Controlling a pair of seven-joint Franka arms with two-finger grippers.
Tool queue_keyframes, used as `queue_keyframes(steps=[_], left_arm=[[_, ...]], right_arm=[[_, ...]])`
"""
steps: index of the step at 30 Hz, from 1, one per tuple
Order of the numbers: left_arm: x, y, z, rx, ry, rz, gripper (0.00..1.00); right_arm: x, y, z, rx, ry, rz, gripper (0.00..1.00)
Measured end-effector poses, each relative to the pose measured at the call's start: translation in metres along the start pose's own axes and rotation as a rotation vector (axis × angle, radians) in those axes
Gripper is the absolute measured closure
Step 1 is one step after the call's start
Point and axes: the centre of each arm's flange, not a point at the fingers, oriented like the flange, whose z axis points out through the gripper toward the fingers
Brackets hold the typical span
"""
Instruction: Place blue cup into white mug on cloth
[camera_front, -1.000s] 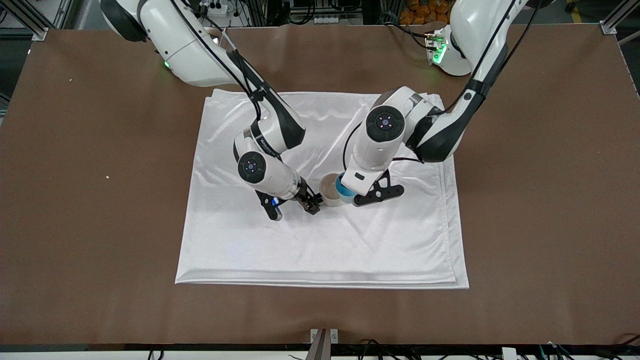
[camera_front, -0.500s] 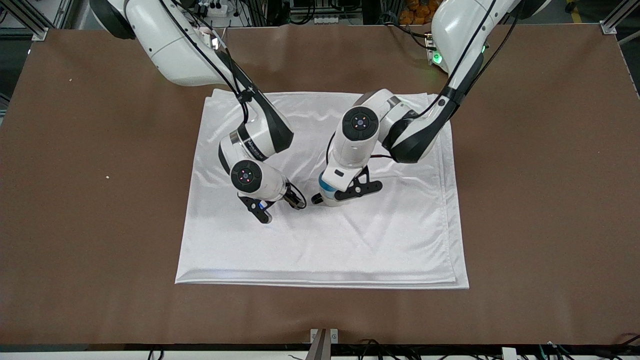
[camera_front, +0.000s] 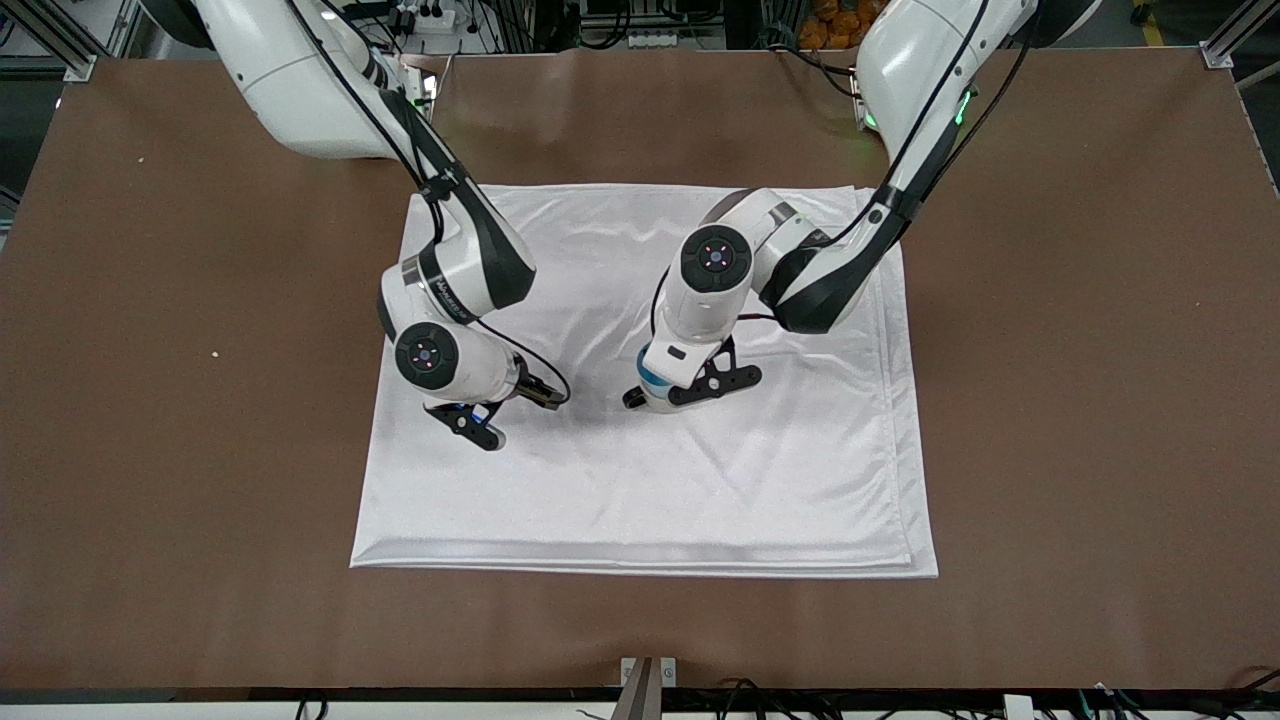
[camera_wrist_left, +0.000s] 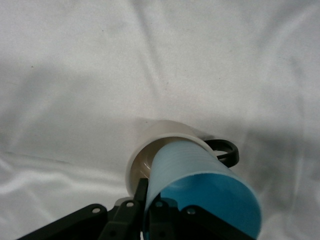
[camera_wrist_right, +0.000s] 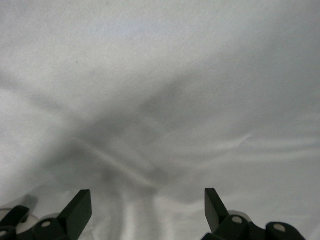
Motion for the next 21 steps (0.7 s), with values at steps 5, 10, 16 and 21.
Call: queue_keyframes(steps=[5,10,16,21], left_arm=[[0.000,0.000,0.002,0.001,-0.002,-0.002,0.86],[0.001,0.000,0.001,0.000,0.000,-0.003,0.58],[0.008,0.003,-0.014,-0.024,0.019,-0.011,0.33],[0.022,-0.003,-0.056,-0.056,0.066,-0.029,0.07]], right_arm=[[0.016,0.030,-0.014,-0.005,0.003,-0.092,0.00],[0.032,0.060,-0.021,-0.059,0.046,-0.166,0.00],[0.040,0.081,-0.020,-0.103,0.064,-0.222,0.00],[0.047,0.099,-0.020,-0.103,0.070,-0.279,0.00]])
